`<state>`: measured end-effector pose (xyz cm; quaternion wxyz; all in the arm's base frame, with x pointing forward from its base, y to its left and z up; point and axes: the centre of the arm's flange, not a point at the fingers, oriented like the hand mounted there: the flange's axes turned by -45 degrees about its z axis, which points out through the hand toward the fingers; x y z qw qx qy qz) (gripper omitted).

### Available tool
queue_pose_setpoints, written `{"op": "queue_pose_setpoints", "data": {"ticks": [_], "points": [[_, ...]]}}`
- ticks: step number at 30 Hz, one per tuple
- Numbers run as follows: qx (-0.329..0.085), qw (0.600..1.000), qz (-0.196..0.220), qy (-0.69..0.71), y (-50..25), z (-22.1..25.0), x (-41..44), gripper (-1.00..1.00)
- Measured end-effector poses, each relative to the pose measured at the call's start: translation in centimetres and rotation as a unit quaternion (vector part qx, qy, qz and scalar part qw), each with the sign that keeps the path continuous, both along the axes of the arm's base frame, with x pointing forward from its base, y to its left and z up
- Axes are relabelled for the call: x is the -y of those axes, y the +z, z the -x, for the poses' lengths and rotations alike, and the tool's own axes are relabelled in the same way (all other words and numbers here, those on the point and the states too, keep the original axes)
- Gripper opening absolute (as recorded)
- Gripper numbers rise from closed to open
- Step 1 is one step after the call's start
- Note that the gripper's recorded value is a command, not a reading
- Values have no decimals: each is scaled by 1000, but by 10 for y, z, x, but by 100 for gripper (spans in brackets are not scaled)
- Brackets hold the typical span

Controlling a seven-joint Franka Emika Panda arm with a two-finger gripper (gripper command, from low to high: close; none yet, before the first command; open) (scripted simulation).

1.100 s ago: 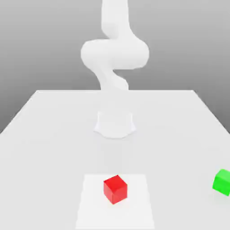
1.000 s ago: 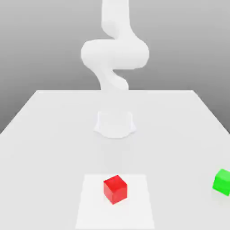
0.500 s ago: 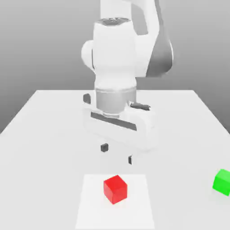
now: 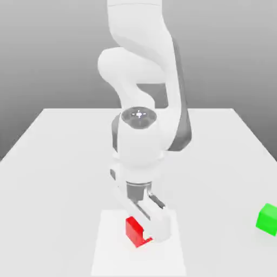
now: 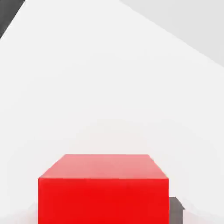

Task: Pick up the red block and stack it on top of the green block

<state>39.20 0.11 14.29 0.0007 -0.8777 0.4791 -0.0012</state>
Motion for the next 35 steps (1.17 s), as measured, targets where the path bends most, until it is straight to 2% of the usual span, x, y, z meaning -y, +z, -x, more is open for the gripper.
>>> {"op": "queue_pose_setpoints", "data": {"ticks": [7, 11, 14, 20, 27, 31, 32, 35], "points": [[0, 1000, 1, 1, 58, -1, 0, -100], [-2, 989, 4, 148, 71, -10, -59, -100], [-4, 961, 6, 275, 75, -14, -109, -100], [-5, 860, 7, 511, 85, -4, -210, -100], [-2, 676, 2, 737, 100, 38, -324, -100], [0, 650, 1, 760, 60, 44, -339, -100], [0, 649, 1, 761, 47, 45, -339, 100], [0, 649, 1, 761, 47, 45, -339, 100]]}}
